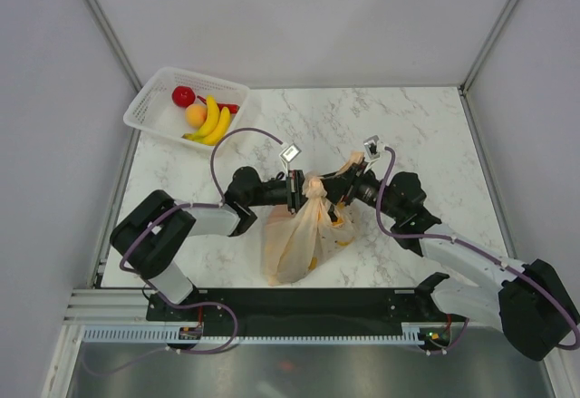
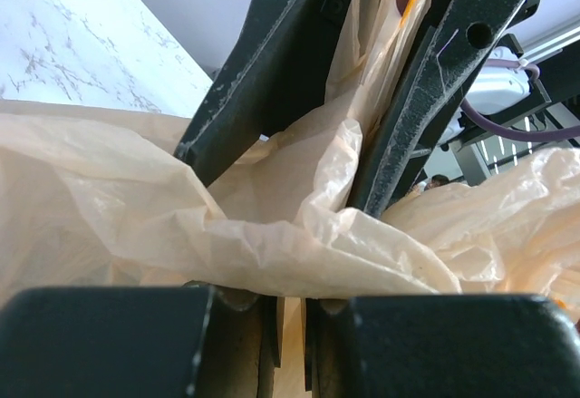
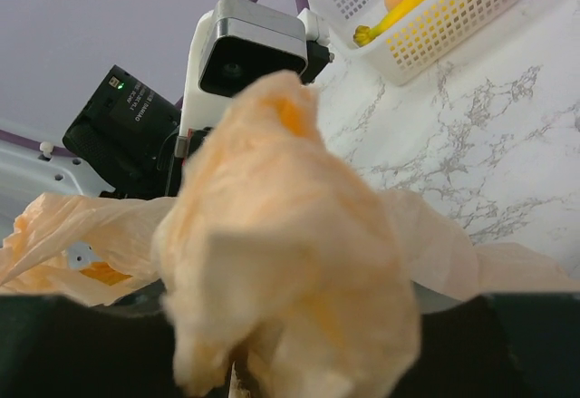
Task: Place the fake fruits into the plastic bag and tie a complex knot
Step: Tie the plastic bag at the center of the board.
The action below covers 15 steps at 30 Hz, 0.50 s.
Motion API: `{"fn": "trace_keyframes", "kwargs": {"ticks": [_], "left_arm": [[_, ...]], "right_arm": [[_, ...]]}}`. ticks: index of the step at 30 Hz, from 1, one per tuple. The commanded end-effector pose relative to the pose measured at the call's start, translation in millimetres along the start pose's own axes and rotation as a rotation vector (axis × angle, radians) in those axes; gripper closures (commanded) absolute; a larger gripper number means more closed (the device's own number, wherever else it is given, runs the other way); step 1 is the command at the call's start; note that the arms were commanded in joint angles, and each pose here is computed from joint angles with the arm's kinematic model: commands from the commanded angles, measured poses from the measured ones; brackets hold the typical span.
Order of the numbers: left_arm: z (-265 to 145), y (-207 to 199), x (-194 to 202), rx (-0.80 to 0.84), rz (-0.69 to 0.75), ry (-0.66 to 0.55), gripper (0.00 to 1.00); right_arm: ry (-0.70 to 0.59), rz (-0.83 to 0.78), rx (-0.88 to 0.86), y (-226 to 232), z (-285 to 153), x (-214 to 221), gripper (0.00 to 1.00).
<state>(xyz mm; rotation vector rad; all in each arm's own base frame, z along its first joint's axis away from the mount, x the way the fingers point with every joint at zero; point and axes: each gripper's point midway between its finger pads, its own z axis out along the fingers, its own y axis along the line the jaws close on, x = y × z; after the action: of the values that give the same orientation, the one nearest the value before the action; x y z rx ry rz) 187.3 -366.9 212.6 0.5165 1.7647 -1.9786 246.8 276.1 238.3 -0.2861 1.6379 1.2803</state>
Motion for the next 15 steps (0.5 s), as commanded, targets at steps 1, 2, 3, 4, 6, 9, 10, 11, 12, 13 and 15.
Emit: {"fn": "trace_keyframes", "kwargs": {"ticks": [1, 2, 3, 4, 6, 9, 10, 11, 12, 13, 15], "left_arm": [[5, -15, -10, 0.051, 0.036, -0.033, 0.84], [6, -15, -8, 0.053, 0.033, -0.028, 0.84], [6, -14, -8, 0.050, 0.030, -0.031, 0.84], [7, -13, -7, 0.050, 0.026, -0.029, 0.84], [6, -11, -6, 0.048, 0.018, -0.029, 0.84], [7, -9, -3, 0.048, 0.008, -0.027, 0.84], [7, -8, -2, 0.050, 0.008, -0.027, 0.84], [7, -7, -2, 0.048, 0.006, -0.026, 0.84], [7, -8, -2, 0.050, 0.005, -0.027, 0.84], [7, -7, -2, 0.048, 0.004, -0.029, 0.84], [8, -5, 0, 0.050, -0.001, -0.025, 0.84]], "right_arm": [[-0.012, -0.026, -0.013, 5, -3, -7, 0.52], [-0.012, -0.027, -0.008, 4, -3, -8, 0.51], [-0.008, -0.023, 0.001, 2, -3, -7, 0.51], [-0.014, -0.022, 0.014, 0, -4, -8, 0.49], [-0.016, -0.017, 0.030, -3, -5, -7, 0.42], [-0.037, -0.016, 0.066, -10, -7, -13, 0.41], [-0.048, -0.017, 0.073, -11, -9, -16, 0.41], [-0.050, -0.017, 0.072, -10, -9, -17, 0.40], [-0.052, -0.016, 0.077, -12, -10, -18, 0.39], [-0.056, -0.020, 0.078, -12, -11, -20, 0.36], [-0.060, -0.025, 0.089, -12, -12, -22, 0.31]]}}
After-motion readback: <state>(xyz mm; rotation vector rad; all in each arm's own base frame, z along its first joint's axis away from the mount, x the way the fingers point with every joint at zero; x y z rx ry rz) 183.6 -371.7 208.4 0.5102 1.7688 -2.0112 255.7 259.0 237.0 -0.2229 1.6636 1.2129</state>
